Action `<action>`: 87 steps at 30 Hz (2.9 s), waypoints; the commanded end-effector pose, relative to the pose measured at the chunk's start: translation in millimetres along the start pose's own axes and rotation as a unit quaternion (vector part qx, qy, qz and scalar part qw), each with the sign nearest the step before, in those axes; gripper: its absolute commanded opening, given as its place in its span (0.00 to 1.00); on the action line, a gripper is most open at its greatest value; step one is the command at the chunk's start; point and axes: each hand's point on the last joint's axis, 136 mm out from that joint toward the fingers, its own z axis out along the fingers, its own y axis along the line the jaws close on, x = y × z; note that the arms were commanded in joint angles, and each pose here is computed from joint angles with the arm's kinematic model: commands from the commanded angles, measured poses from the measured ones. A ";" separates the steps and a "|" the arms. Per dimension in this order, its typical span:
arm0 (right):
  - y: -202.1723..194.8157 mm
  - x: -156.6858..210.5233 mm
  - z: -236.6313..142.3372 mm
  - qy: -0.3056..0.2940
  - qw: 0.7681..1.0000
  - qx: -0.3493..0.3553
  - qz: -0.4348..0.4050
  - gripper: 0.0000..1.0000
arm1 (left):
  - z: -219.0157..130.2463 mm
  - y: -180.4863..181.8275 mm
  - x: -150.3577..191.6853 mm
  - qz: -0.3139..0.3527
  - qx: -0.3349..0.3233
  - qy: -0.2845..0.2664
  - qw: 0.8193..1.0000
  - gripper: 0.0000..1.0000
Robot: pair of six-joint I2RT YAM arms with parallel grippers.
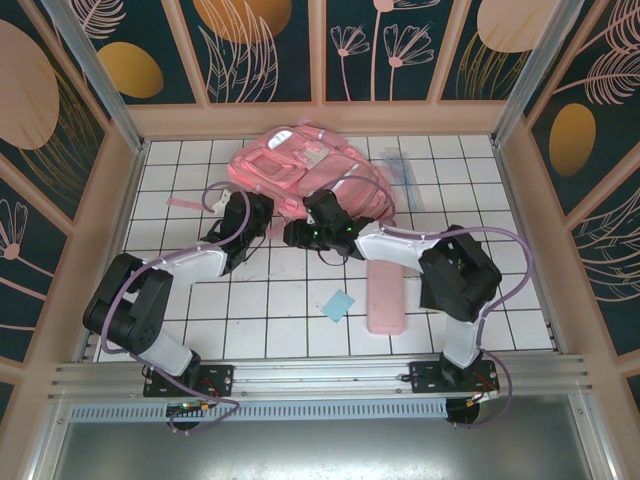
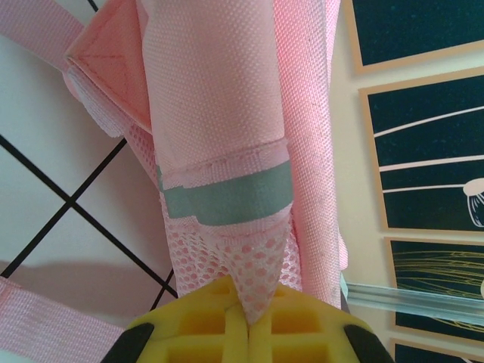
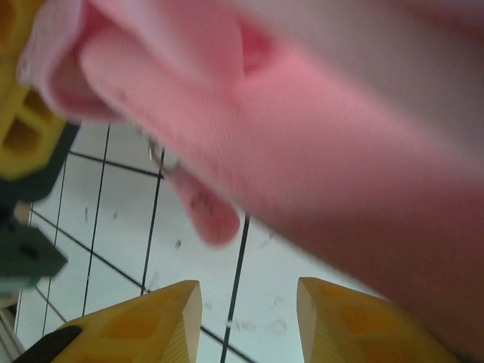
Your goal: Pack the student bag
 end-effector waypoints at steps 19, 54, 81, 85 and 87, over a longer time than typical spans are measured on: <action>11.5 -42.5 10.9 -0.056 0.998 0.003 -0.014 0.14 | -18.7 -37.7 -13.7 -0.016 0.066 -0.030 0.997 0.00; -149.8 1.1 -116.9 0.021 0.985 0.166 -0.039 0.00 | 3.6 -16.0 -68.6 0.087 0.000 -0.095 0.992 0.00; 65.4 -19.9 -33.1 0.045 0.977 -0.193 -0.076 0.00 | -38.8 34.5 -10.6 0.014 -0.028 0.068 0.997 0.84; 62.6 9.3 -30.7 0.081 0.977 -0.179 -0.077 0.00 | -22.8 27.3 -1.7 0.009 -0.018 0.077 0.997 0.81; 57.5 21.3 -29.9 0.096 0.979 -0.166 -0.075 0.00 | -15.5 22.9 -1.4 0.002 -0.008 0.075 0.997 0.77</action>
